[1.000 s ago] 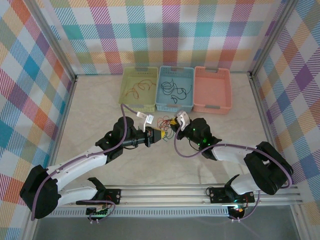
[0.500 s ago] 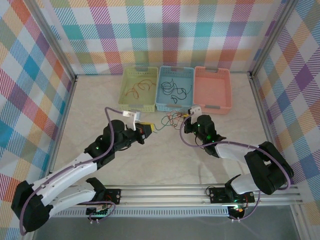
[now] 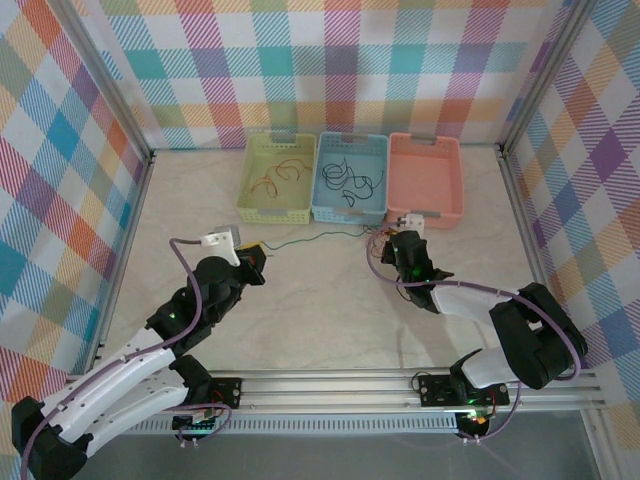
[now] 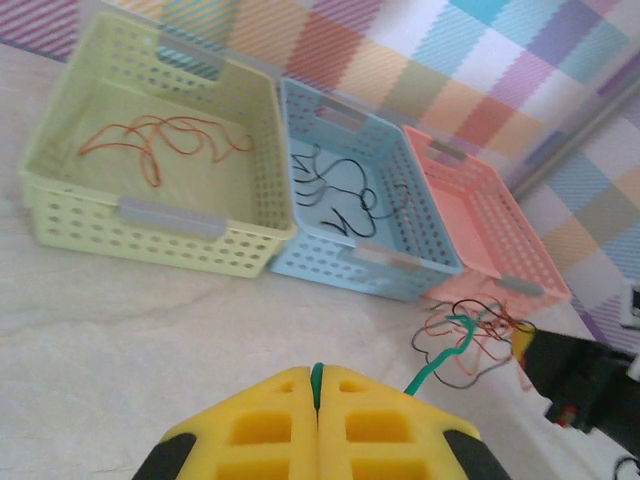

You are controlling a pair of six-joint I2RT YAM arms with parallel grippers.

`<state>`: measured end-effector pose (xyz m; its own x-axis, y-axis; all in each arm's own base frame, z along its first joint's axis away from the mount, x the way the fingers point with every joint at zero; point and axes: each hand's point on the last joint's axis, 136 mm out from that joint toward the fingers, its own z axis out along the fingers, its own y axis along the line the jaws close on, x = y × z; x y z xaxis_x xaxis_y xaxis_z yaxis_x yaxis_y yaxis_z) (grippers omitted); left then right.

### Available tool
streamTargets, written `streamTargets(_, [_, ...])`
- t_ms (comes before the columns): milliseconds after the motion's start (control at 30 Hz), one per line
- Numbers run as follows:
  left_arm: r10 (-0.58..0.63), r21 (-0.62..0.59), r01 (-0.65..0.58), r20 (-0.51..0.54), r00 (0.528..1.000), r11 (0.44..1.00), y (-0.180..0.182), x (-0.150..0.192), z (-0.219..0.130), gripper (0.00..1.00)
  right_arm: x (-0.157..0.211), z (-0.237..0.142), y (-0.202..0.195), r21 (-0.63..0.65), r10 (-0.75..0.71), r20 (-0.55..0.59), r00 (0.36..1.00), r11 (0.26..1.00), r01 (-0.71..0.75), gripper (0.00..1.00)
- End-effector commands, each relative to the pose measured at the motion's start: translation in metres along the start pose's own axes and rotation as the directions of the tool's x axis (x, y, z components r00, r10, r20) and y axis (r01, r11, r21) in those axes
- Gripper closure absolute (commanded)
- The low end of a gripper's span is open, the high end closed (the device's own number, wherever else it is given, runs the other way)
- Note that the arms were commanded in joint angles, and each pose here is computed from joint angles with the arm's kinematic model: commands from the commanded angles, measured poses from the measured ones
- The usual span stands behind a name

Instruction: Untangle the cables

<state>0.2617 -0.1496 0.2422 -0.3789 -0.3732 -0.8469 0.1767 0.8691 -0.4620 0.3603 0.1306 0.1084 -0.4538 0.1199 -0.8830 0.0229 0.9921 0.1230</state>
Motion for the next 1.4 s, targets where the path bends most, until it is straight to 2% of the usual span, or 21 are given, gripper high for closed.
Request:
streamTargets(0, [-0.021,-0.113,0.029,0.068,0.997,0.993,0.022,-0.009,-0.006,1.0,-0.008,0.003,-0.026,0.132,0.054,0.019,0.998,0.99,-0.057,1.0])
streamTargets(200, [-0.011,-0.105,0.017,0.056,0.998,0.994,0.02,-0.008,-0.005,1.0,-0.008,0.004,-0.022,0.113,0.051,0.018,0.999,0.992,-0.053,1.0])
streamTargets(400, [-0.009,-0.112,0.019,0.087,0.996,0.994,0.023,-0.014,-0.01,1.0,-0.007,0.005,-0.024,0.12,0.054,0.009,0.998,0.991,-0.055,1.0])
streamTargets(567, [0.023,-0.098,-0.017,0.056,0.998,0.995,0.013,-0.021,-0.012,1.0,-0.006,0.007,-0.022,0.117,0.046,0.001,0.999,0.992,-0.045,1.0])
streamTargets(700, [-0.032,-0.062,0.039,0.101,0.994,0.997,0.003,-0.053,-0.039,1.0,-0.003,0.007,-0.022,0.114,0.026,-0.012,1.0,0.993,-0.025,1.0])
streamTargets(867, [-0.023,-0.081,0.035,0.146,0.989,0.996,0.007,-0.09,-0.084,1.0,-0.003,0.009,-0.02,0.104,0.024,-0.015,1.0,0.994,-0.022,1.0])
streamTargets(1000, [-0.035,-0.027,0.04,0.178,0.983,0.999,0.001,-0.11,-0.111,1.0,-0.002,0.01,-0.019,0.099,0.017,-0.021,1.0,0.995,-0.015,1.0])
streamTargets(1267, [-0.015,0.007,0.014,0.193,0.981,1.0,-0.009,-0.136,-0.137,1.0,0.001,0.011,-0.02,0.103,0.019,-0.031,0.999,0.995,-0.016,1.0])
streamTargets(1367, [0.008,0.012,-0.01,0.16,0.987,1.0,-0.015,-0.132,-0.131,1.0,0.0,0.011,-0.017,0.081,0.022,-0.03,0.999,0.996,-0.019,1.0])
